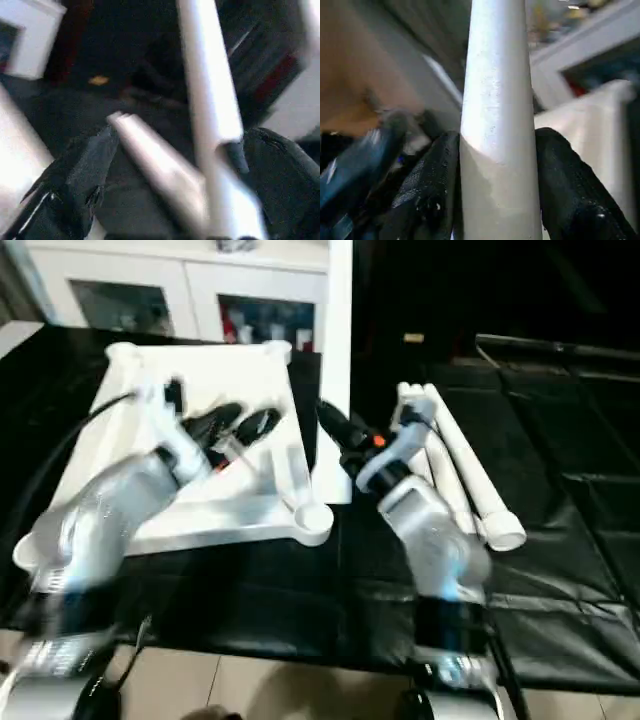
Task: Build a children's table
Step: Pick table leg
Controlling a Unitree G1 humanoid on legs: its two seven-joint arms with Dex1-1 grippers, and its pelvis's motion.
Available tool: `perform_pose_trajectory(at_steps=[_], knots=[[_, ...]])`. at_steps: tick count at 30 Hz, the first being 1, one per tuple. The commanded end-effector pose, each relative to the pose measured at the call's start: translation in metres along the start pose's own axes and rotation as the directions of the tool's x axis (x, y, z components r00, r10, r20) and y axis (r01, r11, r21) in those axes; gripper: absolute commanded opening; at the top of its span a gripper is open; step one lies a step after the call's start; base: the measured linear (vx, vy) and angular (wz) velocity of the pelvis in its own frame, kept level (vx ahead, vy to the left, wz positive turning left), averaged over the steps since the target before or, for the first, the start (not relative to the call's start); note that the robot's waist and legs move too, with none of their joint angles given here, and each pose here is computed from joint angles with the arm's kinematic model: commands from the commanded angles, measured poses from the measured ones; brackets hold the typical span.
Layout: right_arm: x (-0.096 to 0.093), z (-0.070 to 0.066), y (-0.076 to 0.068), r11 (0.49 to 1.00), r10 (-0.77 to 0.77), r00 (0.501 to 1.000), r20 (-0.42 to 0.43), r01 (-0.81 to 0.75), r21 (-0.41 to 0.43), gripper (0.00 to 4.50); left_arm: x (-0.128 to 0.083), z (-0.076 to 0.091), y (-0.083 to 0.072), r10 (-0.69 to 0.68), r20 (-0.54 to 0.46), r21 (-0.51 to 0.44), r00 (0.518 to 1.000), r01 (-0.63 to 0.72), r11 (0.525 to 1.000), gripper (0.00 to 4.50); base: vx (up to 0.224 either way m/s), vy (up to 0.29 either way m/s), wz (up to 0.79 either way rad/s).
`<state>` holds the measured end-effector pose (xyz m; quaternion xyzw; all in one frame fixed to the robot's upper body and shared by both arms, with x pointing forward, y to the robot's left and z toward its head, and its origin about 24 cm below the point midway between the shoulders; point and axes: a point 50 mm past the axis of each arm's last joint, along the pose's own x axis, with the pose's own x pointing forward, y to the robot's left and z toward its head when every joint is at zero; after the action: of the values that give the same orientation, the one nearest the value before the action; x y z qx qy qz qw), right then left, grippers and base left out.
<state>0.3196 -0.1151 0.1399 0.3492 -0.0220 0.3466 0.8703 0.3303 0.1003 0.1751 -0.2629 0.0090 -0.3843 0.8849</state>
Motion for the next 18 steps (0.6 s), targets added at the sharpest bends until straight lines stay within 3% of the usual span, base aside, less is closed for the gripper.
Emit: perform_pose_trajectory(at_steps=[1,5,13,15,18], knots=[[-0.002,0.006,0.007,0.998,0.056,0.998,0.010,-0.056,-0.009,1.82,0.007,0.001,-0.009,-0.075,0.012,-0.067,0.997,0.075,0.995,4.50,0.000,0.000,0.00],[-0.005,0.006,0.015,0.991,0.133,0.991,-0.006,-0.134,-0.002,1.82,0.020,-0.001,-0.018,-0.121,-0.014,-0.113,0.993,0.119,0.986,4.50,0.000,0.000,0.00],[-0.011,0.003,0.032,0.956,0.293,0.955,-0.057,-0.290,0.045,1.82,0.027,0.010,-0.030,-0.243,0.060,-0.256,0.968,0.250,0.934,4.50,0.000,0.000,0.00],[-0.015,0.001,0.035,0.939,0.340,0.937,-0.076,-0.335,0.071,1.82,0.022,0.016,-0.034,-0.345,0.122,-0.293,0.931,0.366,0.883,4.50,0.000,0.000,0.00],[-0.019,0.001,0.036,0.920,0.387,0.918,-0.085,-0.379,0.098,1.82,0.017,0.021,-0.037,-0.441,0.171,-0.316,0.881,0.473,0.822,4.14,0.000,0.000,0.00]])
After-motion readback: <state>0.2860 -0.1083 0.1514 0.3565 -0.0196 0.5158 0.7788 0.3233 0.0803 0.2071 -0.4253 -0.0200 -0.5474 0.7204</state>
